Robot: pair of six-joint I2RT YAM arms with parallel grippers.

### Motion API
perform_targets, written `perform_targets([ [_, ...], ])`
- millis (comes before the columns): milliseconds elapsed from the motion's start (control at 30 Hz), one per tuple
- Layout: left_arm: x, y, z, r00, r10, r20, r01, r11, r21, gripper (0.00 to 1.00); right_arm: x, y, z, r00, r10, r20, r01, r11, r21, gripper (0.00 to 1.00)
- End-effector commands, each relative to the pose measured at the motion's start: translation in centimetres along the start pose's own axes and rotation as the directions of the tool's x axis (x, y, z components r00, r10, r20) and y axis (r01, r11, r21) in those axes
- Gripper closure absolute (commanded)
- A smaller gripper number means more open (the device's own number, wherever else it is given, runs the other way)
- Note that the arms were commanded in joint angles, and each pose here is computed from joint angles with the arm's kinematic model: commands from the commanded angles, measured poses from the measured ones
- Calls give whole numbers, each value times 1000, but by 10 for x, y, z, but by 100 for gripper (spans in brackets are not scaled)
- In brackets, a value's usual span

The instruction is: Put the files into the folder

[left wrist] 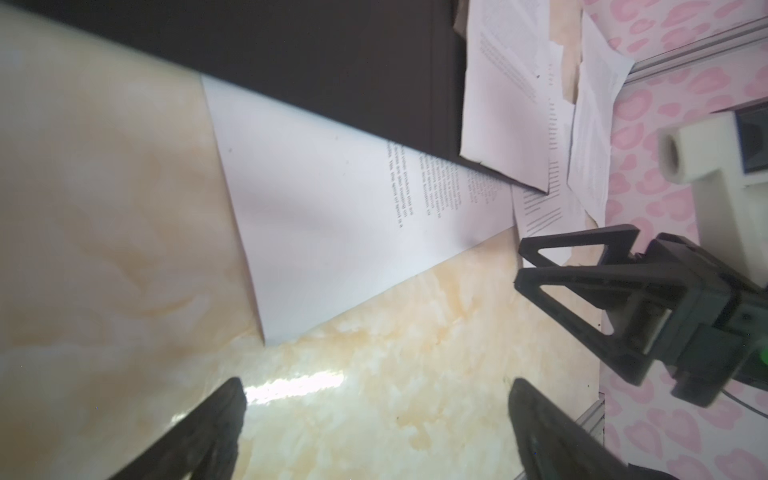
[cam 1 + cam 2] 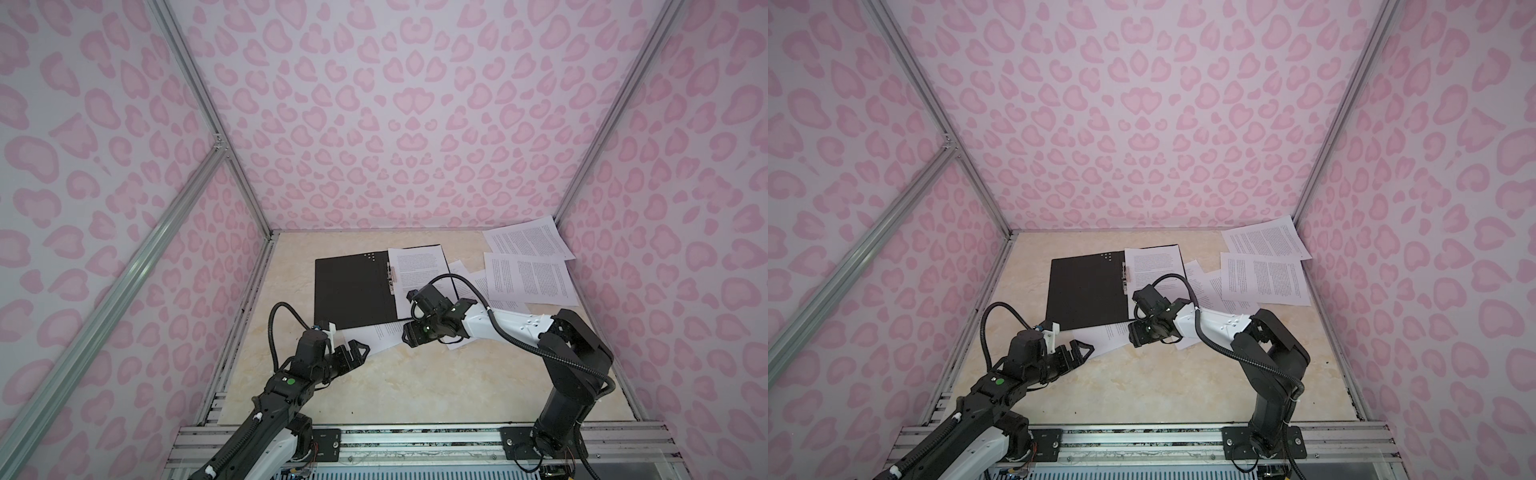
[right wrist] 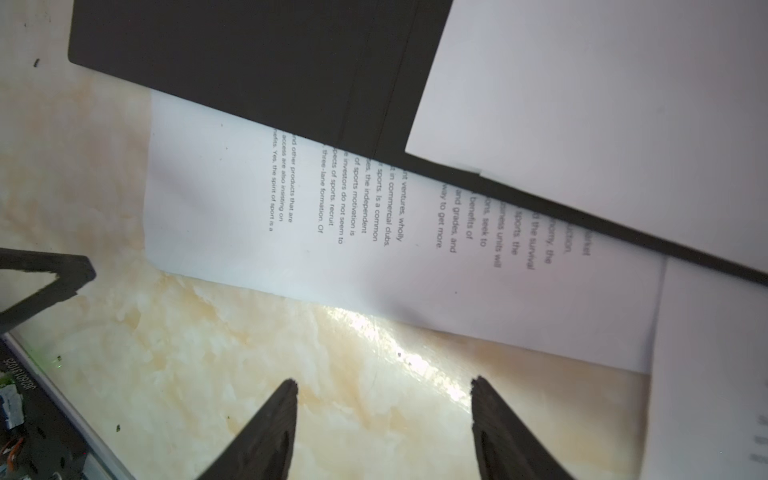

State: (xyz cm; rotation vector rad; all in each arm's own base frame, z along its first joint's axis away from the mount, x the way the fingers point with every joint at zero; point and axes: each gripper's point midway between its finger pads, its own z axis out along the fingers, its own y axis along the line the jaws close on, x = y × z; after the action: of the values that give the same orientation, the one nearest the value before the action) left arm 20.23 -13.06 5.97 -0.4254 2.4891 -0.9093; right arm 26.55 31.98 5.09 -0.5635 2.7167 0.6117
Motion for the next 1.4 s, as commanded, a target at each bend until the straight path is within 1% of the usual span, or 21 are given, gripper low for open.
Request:
perform_targets([
  [0,4,-1,6,999,-44,-26,45,999,24,1,-17,16,5,996,-1,85,9,996,-90,34],
  [67,5,0,10,997,-65,-32,66,997,31,1,-19,12,10,996,-14,88,20,998,-62,34],
  [167,2,13,14,996,-90,-9,90,995,-32,2,-20,8,16,996,-37,82,40,998,-41,35],
  [233,1,17,16,996,-88,6,89,995,-46,3,-20,4,21,995,-47,85,49,998,-26,34],
  [333,-1,21,19,995,-93,18,94,994,-57,3,-16,0,27,997,-41,63,43,998,-34,35],
  [400,-1,26,23,993,-116,27,117,991,-67,4,-17,0,30,998,-33,53,36,998,-53,35],
  [533,2,27,34,982,-189,18,189,982,-26,3,-15,-4,33,999,-11,33,13,998,-68,35],
  [667,-1,26,40,976,-214,29,214,977,-6,4,-12,-9,37,1000,11,13,-10,996,-85,35],
  [833,-8,11,38,974,-222,48,218,973,74,3,-10,-11,42,999,43,-10,-44,992,-119,35],
  [967,-18,-3,31,976,-201,79,189,973,135,4,-9,-9,44,998,52,-19,-54,989,-141,35],
  [1167,-34,-3,30,981,-124,150,111,990,91,3,-7,-11,47,997,63,-34,-67,986,-151,35],
  [1367,-40,-4,36,978,-139,156,125,987,97,4,-6,-13,47,997,70,-43,-76,986,-151,35],
])
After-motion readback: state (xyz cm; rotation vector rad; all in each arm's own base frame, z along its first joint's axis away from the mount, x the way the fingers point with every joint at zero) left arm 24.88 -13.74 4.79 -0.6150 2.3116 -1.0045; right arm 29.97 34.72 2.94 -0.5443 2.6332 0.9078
